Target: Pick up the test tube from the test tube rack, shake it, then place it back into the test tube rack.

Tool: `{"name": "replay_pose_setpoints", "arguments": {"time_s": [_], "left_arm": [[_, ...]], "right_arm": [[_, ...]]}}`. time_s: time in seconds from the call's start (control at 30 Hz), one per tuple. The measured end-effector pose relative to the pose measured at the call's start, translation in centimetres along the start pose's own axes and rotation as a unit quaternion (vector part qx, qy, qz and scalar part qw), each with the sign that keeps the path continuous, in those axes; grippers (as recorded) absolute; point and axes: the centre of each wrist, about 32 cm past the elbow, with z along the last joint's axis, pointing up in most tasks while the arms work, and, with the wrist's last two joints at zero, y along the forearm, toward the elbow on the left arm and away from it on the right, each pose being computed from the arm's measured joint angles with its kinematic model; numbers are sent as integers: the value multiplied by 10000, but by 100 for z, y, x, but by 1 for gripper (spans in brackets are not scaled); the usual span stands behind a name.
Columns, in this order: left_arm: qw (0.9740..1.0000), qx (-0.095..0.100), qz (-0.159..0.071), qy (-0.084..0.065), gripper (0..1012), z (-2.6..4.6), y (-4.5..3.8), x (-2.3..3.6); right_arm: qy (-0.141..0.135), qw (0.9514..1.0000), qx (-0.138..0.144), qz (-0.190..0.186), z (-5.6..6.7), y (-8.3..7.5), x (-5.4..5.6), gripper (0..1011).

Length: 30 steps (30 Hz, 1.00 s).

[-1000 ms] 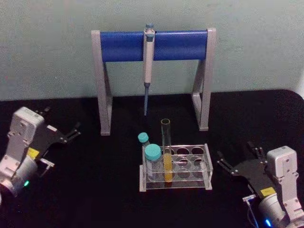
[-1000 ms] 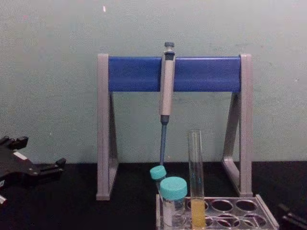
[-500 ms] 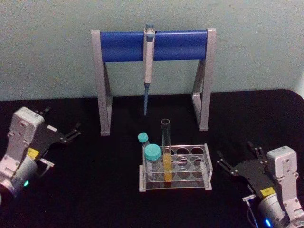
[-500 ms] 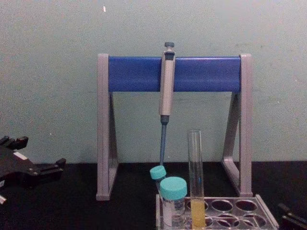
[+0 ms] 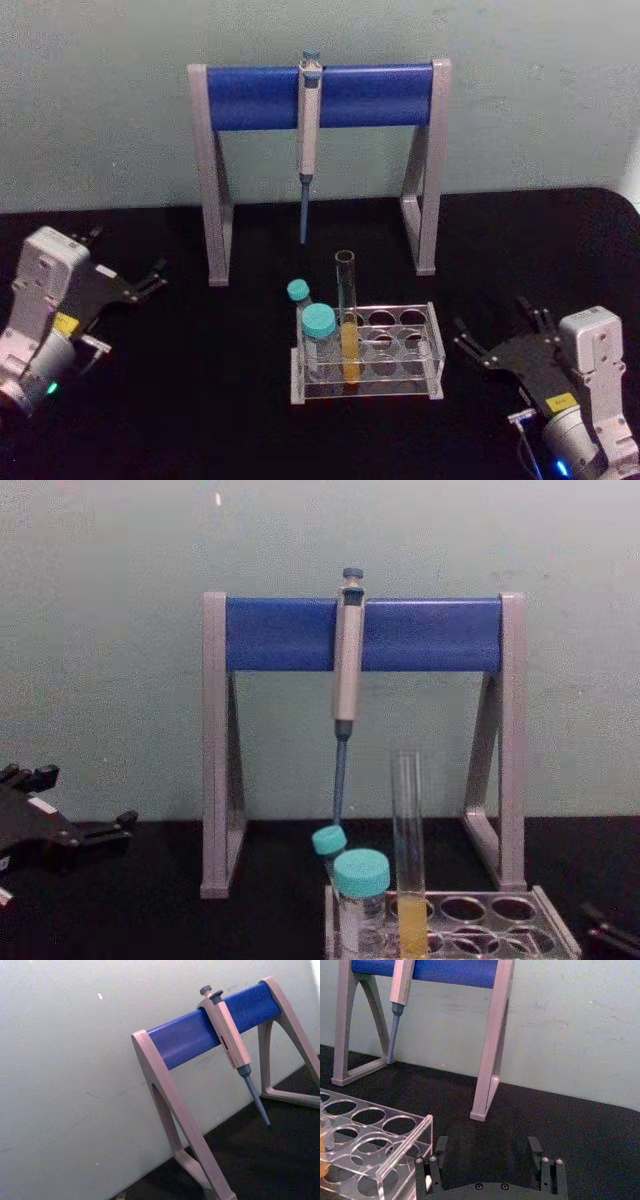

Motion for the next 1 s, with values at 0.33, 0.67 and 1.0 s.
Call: {"name": "replay_pose_setpoints", "arguments": {"time_s": [0.33, 0.67, 1.0], "left_arm": [[10000, 0, 0, 0, 1001, 0, 0, 0], [10000, 0, 0, 0, 1001, 0, 0, 0], [10000, 0, 0, 0, 1001, 0, 0, 0]], "right_arm": [[3, 10000, 4, 0, 2, 0, 1, 1000], [4, 10000, 4, -1, 2, 0, 1, 1000], [4, 10000, 4, 0, 2, 0, 1, 1000]]}}
